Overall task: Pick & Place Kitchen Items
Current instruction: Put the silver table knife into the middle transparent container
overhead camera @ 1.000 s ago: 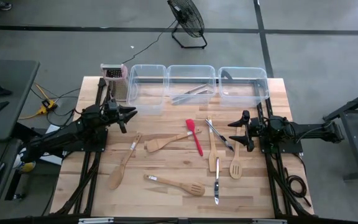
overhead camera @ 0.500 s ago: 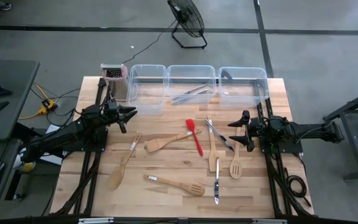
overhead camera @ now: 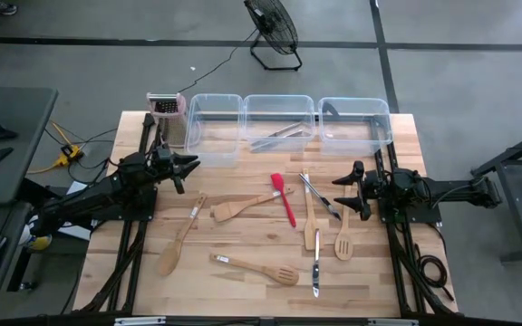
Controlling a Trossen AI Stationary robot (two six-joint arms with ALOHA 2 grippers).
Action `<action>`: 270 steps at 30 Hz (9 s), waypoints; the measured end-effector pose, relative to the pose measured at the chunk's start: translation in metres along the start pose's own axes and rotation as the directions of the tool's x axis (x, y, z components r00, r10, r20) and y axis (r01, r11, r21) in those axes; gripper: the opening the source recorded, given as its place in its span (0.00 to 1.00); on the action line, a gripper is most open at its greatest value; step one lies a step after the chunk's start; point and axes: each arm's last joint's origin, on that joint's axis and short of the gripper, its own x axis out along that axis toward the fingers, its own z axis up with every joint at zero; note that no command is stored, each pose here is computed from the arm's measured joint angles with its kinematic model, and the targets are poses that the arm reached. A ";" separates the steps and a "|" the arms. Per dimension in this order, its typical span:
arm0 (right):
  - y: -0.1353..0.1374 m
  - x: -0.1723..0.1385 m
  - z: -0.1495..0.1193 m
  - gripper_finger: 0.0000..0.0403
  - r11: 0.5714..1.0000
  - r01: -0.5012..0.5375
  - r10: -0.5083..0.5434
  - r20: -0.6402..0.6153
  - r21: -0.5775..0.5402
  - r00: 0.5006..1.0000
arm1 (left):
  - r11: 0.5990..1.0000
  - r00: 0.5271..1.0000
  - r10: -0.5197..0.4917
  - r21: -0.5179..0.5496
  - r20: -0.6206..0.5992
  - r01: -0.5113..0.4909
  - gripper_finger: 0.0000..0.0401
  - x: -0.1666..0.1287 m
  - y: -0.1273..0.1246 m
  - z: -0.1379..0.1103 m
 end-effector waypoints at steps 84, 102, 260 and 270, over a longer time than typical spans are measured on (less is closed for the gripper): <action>-0.044 0.175 -0.003 0.57 0.764 0.621 -0.271 -0.961 -0.176 0.061 | 1.000 1.000 0.000 0.000 0.001 0.000 0.25 0.000 0.000 0.000; -0.044 0.176 -0.007 0.37 0.774 0.608 -0.262 -0.964 -0.175 0.056 | 1.000 1.000 -0.003 0.000 0.000 0.003 0.25 0.000 0.000 0.000; -0.213 0.264 0.138 0.21 0.635 -0.277 -0.653 -0.693 -0.721 0.307 | 1.000 1.000 0.001 0.000 -0.025 -0.001 0.25 0.000 0.000 -0.002; -0.208 0.263 0.154 0.26 0.615 -0.199 -0.680 -0.641 -0.763 0.357 | 1.000 1.000 0.001 0.000 -0.026 -0.001 0.25 0.000 0.000 -0.002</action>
